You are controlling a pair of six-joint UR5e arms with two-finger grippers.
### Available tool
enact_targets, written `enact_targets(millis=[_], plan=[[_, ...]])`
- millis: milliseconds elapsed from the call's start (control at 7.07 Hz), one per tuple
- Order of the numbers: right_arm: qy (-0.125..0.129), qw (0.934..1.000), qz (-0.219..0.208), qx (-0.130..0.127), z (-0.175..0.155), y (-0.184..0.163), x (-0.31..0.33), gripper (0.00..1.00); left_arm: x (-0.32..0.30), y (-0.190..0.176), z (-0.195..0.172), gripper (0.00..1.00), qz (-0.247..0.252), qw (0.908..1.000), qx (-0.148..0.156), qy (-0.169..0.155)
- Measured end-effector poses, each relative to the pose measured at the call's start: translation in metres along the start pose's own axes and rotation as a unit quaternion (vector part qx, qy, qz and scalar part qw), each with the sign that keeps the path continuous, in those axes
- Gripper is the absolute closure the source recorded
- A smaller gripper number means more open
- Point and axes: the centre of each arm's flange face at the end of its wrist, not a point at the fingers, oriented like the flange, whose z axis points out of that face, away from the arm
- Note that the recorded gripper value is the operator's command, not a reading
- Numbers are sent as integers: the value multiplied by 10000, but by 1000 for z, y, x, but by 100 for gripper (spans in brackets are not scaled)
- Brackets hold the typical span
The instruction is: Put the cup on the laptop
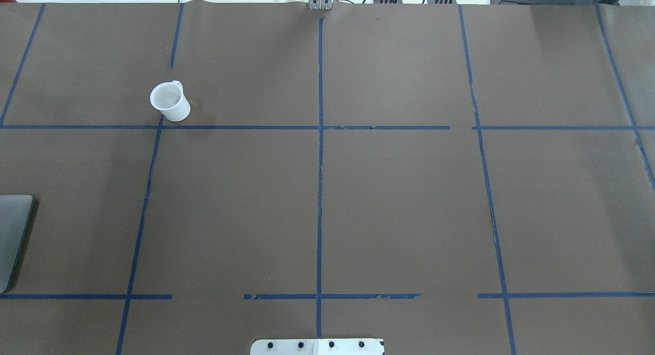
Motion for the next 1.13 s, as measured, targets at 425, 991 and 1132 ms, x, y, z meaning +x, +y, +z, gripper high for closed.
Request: enact_targets(millis=[425, 991, 1132], plan=[[0, 10000, 0, 0, 0, 0, 0, 0, 15, -11, -13, 0, 162, 9998, 153, 7], [0, 10000, 0, 0, 0, 0, 0, 0, 150, -96, -44, 0, 1057, 9943, 96, 10], [0, 10000, 0, 0, 0, 0, 0, 0, 198, -121, -58, 0, 1048, 9945, -9, 32]])
